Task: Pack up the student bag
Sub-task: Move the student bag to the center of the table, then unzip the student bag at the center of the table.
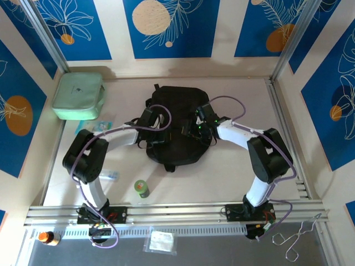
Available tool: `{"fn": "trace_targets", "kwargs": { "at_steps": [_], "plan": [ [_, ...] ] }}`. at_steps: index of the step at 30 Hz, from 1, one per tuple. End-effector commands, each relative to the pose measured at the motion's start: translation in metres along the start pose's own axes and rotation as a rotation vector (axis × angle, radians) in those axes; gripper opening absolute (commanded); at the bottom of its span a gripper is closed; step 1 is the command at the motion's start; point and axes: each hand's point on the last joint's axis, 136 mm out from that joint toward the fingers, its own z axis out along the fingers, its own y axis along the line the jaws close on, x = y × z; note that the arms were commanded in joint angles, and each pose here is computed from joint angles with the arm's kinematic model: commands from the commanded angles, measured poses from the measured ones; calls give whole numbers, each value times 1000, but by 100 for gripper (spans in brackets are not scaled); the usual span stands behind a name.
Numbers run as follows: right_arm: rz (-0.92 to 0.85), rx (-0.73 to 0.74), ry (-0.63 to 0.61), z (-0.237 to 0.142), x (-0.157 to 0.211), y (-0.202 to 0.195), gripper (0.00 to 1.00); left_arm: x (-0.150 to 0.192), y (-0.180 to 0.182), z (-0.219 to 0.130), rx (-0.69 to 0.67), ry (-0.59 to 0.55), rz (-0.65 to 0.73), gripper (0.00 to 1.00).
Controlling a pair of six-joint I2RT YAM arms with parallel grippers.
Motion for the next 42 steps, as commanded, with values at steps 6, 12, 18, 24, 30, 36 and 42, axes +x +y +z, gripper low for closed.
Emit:
{"fn": "trace_targets", "kwargs": {
  "at_steps": [6, 12, 18, 24, 30, 36, 42],
  "plan": [
    [-56, 76, 2, -35, 41, -12, 50, 19, -5, -44, -37, 21, 46, 43],
    [-49, 15, -194, -95, -7, 5, 61, -24, -53, -77, 19, -82, 174, 50],
    [60, 44, -230, -109, -33, -30, 64, -58, -77, -67, 4, -106, 165, 51],
    [123, 56, -213, -106, -38, -53, 64, -71, -102, -42, 27, -64, 161, 51],
    [162, 67, -198, -101, -35, -68, 64, -66, -113, -18, -21, -15, 191, 48],
    [192, 76, -193, -98, -34, -78, 64, -65, -107, -1, -191, -14, 241, 45],
    [208, 76, -178, -94, -31, -81, 64, -66, -110, 20, -257, 0, 278, 44]
  ]
}}
